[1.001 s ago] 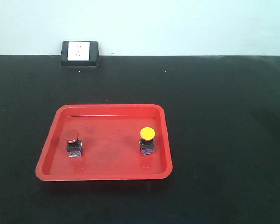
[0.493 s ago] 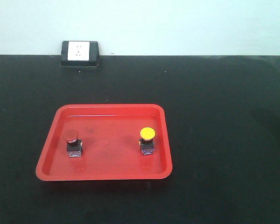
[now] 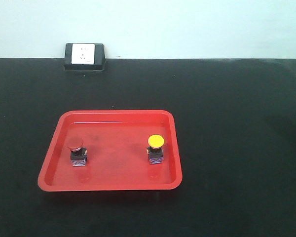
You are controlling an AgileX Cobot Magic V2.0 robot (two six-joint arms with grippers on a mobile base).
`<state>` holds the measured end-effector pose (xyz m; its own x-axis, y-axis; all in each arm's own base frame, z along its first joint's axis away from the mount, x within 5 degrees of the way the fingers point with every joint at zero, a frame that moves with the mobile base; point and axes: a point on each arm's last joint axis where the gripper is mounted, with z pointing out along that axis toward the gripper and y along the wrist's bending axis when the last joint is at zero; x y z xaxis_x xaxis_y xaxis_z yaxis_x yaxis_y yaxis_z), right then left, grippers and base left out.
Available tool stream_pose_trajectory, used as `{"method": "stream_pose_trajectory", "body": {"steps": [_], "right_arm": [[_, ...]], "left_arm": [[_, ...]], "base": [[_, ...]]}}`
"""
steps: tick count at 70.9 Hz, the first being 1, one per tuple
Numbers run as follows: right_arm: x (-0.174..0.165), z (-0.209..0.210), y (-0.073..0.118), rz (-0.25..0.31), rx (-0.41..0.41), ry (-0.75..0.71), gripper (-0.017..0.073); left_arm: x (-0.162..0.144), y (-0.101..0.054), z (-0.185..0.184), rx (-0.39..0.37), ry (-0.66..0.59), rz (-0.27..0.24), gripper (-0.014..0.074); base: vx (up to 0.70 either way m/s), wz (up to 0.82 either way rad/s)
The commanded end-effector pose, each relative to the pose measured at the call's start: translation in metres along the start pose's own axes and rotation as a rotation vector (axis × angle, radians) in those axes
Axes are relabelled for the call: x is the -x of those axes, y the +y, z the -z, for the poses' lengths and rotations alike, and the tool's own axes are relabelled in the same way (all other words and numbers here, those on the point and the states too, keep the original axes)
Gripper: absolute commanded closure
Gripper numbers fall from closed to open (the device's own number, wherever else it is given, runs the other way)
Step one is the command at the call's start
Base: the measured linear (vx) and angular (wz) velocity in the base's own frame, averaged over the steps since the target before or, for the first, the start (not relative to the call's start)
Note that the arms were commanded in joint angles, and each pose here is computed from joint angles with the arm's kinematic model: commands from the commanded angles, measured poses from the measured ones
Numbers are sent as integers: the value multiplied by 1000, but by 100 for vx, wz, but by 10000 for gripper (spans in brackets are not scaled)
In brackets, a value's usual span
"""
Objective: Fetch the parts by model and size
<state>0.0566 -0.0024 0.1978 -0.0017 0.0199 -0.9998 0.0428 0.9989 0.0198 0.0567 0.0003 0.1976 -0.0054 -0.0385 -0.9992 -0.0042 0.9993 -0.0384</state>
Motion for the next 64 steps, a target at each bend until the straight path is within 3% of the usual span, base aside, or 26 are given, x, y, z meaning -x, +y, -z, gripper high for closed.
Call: {"method": "stream_pose_trajectory", "body": {"steps": [1,64], "right_arm": [[6,1,0,-3,5,-85,569],[6,1,0,-3,5,-84,569]], "left_arm": [[5,-1,1,-10,-76,9,601],[5,-1,1,-10,-76,9,601]], "base": [[0,0],[0,0]]}}
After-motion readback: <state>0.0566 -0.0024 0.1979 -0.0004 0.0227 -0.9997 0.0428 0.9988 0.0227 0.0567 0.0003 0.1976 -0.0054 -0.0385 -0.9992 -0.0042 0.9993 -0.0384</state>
